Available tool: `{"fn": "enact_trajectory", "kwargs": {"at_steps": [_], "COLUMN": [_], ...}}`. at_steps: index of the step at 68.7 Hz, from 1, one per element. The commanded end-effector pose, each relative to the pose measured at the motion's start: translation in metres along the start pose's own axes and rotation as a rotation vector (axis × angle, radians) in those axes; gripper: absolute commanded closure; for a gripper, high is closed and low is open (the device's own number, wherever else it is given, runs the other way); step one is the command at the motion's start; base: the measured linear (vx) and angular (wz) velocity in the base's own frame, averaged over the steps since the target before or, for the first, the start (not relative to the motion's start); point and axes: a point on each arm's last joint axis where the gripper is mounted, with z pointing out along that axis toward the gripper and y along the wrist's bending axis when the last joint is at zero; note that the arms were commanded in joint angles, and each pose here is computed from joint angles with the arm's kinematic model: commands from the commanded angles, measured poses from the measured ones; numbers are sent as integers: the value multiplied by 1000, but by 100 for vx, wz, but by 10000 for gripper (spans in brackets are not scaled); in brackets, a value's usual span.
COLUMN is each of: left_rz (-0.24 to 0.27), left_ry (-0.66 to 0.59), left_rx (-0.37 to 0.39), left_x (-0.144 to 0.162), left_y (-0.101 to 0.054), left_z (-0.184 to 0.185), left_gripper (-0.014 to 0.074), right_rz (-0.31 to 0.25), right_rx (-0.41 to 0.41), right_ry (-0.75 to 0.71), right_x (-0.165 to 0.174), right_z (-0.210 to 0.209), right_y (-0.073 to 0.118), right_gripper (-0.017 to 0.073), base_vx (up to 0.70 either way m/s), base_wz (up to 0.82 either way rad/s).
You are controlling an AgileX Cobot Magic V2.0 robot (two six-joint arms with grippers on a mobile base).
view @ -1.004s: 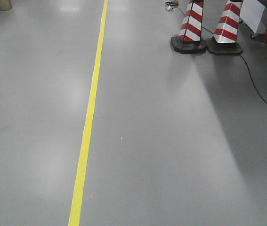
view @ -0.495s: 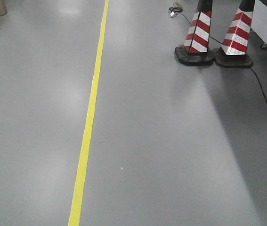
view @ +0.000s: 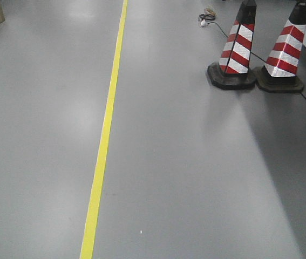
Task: Move and align brake pads A on conveyor
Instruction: 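Drive along the yellow floor line past the striped cones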
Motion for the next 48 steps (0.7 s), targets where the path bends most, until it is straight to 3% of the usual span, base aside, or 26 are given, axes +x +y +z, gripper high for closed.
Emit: {"fn": "enact_trajectory", "kwargs": {"at_steps": [1,48], "left_rz": [-3,-3], "left_ry": [-106,-107], "left_rx": [18,18], "left_x": [-15,-15], "left_y": [-2,-2], "left_z": [-3,-3], "left_gripper": [510,510], "right_rz": [-25,-25], "right_rx": [-16,-16], "right_ry": [-107,-107], "right_x": [-16,-16], "right_z": [-3,-3], "right_y": [1,1], "right_gripper": [528,528], "base_vx": [51,52], "base_wz": [1,2]}}
